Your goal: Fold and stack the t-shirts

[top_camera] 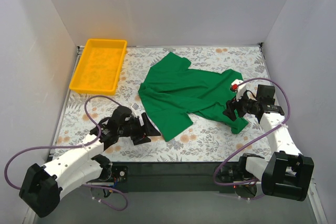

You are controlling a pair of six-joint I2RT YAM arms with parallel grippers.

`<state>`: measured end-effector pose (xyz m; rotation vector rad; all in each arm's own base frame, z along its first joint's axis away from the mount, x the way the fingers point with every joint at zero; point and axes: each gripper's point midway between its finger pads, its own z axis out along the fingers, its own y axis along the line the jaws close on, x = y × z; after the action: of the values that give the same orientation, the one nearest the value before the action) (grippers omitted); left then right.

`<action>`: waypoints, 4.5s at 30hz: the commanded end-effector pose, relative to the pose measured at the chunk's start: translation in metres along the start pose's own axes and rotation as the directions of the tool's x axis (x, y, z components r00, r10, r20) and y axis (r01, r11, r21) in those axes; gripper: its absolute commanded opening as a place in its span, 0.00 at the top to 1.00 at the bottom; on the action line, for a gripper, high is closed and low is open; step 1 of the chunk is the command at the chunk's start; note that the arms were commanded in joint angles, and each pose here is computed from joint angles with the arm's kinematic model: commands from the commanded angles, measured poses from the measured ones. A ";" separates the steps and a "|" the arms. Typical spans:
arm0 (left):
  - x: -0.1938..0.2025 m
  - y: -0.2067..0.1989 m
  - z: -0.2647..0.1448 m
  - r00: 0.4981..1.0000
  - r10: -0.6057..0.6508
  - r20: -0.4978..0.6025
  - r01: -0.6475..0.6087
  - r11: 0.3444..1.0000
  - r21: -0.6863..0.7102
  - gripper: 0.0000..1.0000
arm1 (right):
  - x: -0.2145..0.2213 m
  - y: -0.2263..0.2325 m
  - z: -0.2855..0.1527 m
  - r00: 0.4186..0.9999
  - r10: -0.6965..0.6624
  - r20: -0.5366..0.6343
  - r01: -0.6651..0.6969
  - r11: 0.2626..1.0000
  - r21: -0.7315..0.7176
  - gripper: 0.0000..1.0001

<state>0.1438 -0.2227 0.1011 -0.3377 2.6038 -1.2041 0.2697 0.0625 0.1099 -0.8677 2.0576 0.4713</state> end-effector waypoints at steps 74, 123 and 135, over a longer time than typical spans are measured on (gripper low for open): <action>0.062 0.006 -0.023 0.995 -0.098 -0.031 0.098 0.995 -0.014 1.00 | 0.067 -0.009 -0.052 0.843 -0.348 -0.411 0.349 0.934 -0.075 0.23; 0.018 -0.029 -0.117 0.961 -0.083 0.263 0.076 0.996 0.036 1.00 | 0.094 -0.017 -0.016 0.858 -0.248 -0.450 0.121 0.949 -0.292 0.39; 0.013 -0.038 -0.117 0.958 -0.066 0.280 0.057 0.998 0.038 1.00 | 0.091 -0.017 -0.021 0.856 -0.251 -0.453 0.129 0.950 -0.283 0.99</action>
<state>0.0931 -0.1677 0.1901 -0.5488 2.3808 -1.1204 0.2314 -0.0003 0.0330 -1.4378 2.4064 0.4528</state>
